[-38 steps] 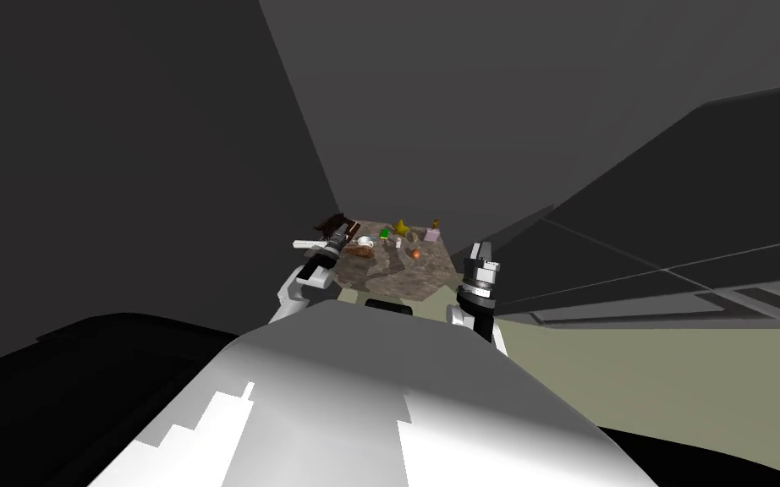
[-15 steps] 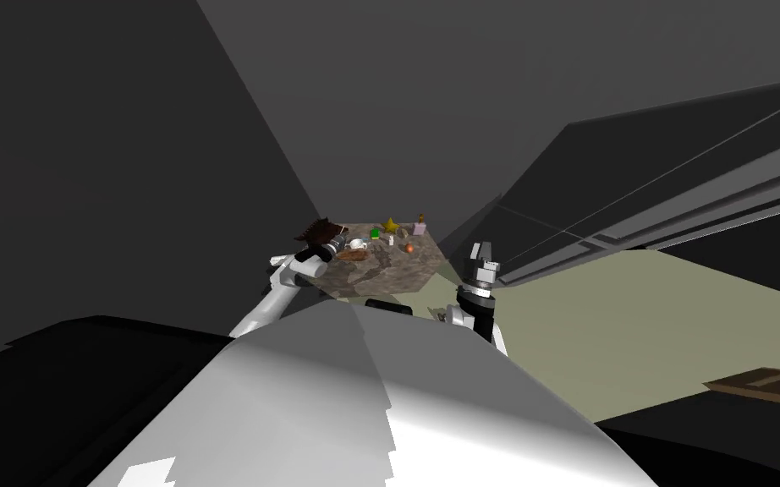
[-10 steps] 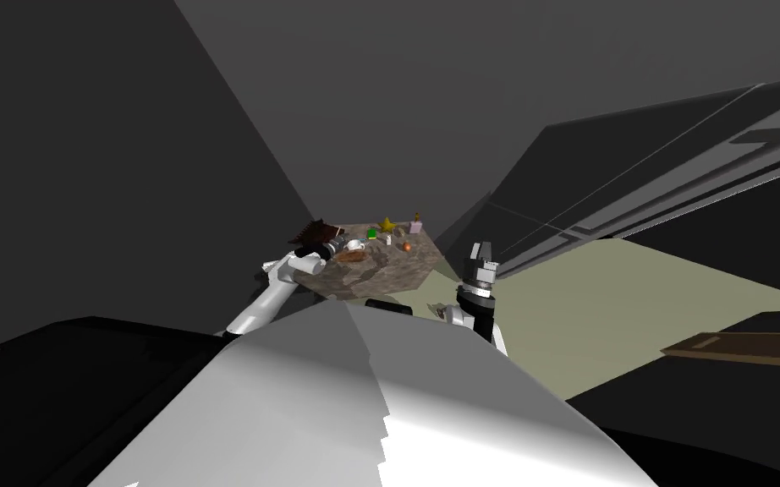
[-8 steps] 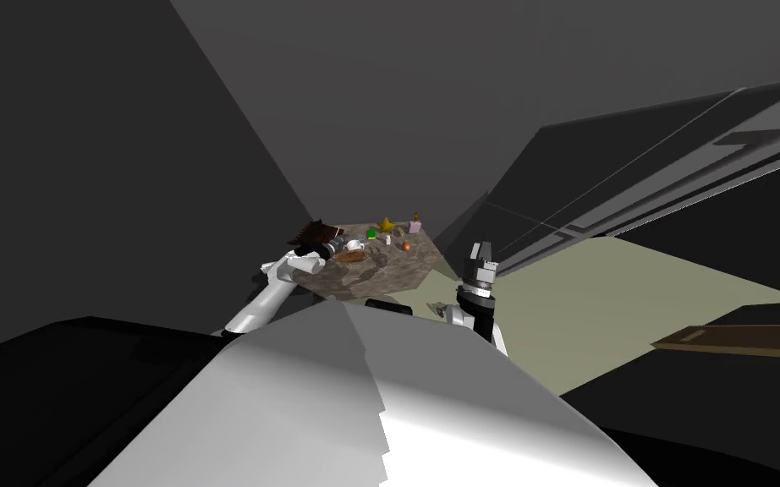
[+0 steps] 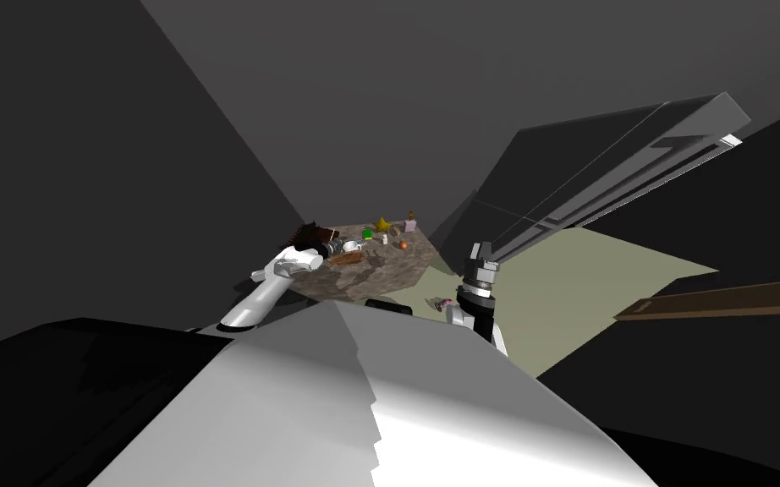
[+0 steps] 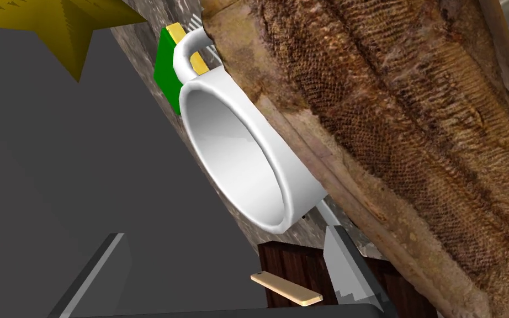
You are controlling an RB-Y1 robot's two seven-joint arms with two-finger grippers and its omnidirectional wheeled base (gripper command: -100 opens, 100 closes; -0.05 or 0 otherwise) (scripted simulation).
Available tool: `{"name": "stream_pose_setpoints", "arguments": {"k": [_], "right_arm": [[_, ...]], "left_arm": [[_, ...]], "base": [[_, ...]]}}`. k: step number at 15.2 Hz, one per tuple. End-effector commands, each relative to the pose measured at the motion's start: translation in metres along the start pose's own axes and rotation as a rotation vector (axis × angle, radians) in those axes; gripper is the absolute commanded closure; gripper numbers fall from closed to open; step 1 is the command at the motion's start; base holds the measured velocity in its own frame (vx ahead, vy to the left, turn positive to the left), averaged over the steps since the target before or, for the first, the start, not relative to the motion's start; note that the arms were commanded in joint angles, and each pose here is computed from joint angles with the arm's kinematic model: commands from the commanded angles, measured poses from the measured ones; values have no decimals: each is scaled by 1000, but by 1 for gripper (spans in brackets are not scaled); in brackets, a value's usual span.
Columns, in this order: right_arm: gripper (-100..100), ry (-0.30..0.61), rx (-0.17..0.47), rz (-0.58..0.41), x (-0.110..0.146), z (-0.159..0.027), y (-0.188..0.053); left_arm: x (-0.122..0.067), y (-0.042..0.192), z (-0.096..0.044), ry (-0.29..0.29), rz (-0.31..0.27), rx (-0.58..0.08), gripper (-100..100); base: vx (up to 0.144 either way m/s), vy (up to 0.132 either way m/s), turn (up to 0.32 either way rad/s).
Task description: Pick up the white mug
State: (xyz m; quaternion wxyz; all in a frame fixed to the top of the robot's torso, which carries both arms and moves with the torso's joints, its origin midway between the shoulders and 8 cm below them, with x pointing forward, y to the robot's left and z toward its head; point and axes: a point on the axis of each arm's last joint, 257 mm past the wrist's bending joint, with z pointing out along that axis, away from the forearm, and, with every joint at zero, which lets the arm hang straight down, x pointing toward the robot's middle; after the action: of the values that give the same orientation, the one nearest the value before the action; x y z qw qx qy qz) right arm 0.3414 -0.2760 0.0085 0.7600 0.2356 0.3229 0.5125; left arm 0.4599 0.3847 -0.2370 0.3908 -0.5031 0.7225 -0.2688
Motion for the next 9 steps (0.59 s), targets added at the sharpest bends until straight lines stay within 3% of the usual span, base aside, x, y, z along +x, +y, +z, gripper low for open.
{"name": "stream_pose_setpoints", "arguments": {"k": [1,3,9], "right_arm": [[0,0,0,0,0,0,0],[0,0,0,0,0,0,0],[0,0,0,0,0,0,0]], "left_arm": [[-2,9,0,13,-3,-48,-100],[-1,14,0,15,-3,-66,-100],[-8,38,-4,49,-12,-202,-100]], "base": [[-21,46,-268],[-17,30,-64],[-16,39,-187]]}}
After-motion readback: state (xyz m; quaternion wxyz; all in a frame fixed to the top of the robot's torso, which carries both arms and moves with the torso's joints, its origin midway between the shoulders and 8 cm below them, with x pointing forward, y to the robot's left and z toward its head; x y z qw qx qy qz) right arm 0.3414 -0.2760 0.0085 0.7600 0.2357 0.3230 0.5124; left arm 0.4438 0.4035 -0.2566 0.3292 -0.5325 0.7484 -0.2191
